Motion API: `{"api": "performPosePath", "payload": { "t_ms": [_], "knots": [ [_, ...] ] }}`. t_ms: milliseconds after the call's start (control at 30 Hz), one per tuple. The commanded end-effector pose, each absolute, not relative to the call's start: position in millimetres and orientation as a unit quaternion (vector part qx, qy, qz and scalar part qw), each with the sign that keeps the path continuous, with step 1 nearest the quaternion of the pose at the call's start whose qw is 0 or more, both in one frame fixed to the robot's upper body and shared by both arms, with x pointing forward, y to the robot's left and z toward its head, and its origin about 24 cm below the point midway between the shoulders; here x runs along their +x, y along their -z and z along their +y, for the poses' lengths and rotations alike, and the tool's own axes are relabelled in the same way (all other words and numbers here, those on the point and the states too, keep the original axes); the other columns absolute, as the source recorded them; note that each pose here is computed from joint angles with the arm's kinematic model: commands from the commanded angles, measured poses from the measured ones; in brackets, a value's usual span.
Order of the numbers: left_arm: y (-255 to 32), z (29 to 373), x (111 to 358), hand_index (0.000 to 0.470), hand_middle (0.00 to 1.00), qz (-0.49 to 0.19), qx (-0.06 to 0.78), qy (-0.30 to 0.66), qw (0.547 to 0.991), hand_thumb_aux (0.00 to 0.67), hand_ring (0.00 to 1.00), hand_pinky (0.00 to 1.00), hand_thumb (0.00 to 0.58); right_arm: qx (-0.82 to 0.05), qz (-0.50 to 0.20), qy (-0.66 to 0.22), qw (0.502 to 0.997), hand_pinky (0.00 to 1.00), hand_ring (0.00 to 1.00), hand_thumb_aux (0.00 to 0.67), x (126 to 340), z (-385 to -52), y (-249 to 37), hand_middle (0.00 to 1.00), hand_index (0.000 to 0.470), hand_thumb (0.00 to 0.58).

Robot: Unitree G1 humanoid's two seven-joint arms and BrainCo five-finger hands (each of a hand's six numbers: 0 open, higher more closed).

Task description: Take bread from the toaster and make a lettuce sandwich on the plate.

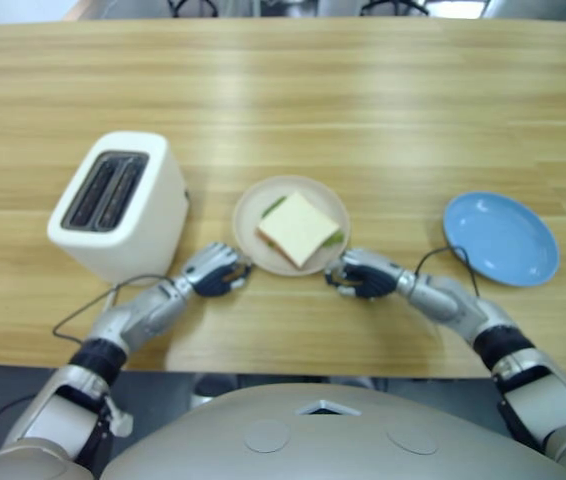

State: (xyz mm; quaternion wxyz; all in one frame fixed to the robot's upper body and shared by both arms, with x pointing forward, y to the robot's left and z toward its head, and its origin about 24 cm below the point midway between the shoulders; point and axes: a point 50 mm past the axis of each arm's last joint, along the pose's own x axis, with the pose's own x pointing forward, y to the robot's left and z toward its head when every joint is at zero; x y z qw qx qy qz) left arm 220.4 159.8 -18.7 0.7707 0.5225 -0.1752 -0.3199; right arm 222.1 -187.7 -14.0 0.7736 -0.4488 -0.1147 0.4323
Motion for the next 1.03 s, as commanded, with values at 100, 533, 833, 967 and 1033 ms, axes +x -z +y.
{"api": "performPosePath", "payload": {
  "t_ms": [100, 533, 833, 967, 1033],
  "knots": [
    [14.2, 154.9, 229.7, 0.46, 0.66, -0.195, 0.506, 0.296, 0.786, 0.67, 0.66, 0.66, 0.58, -0.455, -0.119, -0.417, 0.777, 0.93, 0.93, 0.67, 224.5, -191.8, 13.5, 0.93, 0.46, 0.58],
    [-145.0, 177.1, 194.6, 0.0, 0.0, -0.424, 0.23, 0.129, 0.867, 0.0, 0.0, 0.0, 0.0, -0.284, -0.368, -0.237, 0.853, 0.0, 0.0, 0.0, 197.5, -249.7, -123.4, 0.0, 0.0, 0.0],
    [-182.3, 167.2, 222.7, 0.0, 0.0, -0.496, 0.15, 0.034, 0.855, 0.0, 0.0, 0.0, 0.0, -0.222, -0.509, -0.117, 0.823, 0.0, 0.0, 0.0, 216.9, -212.7, -152.3, 0.0, 0.0, 0.0],
    [-183.2, 163.7, 226.9, 0.0, 0.0, -0.501, 0.138, 0.029, 0.854, 0.0, 0.0, 0.0, 0.0, -0.228, -0.519, -0.11, 0.816, 0.0, 0.0, 0.0, 220.7, -200.9, -152.0, 0.0, 0.0, 0.0],
    [-183.1, 164.4, 227.6, 0.0, 0.0, -0.502, 0.147, 0.023, 0.852, 0.0, 0.0, 0.0, 0.0, -0.234, -0.524, -0.098, 0.813, 0.0, 0.0, 0.0, 221.6, -202.0, -153.5, 0.0, 0.0, 0.0]
  ]
}}
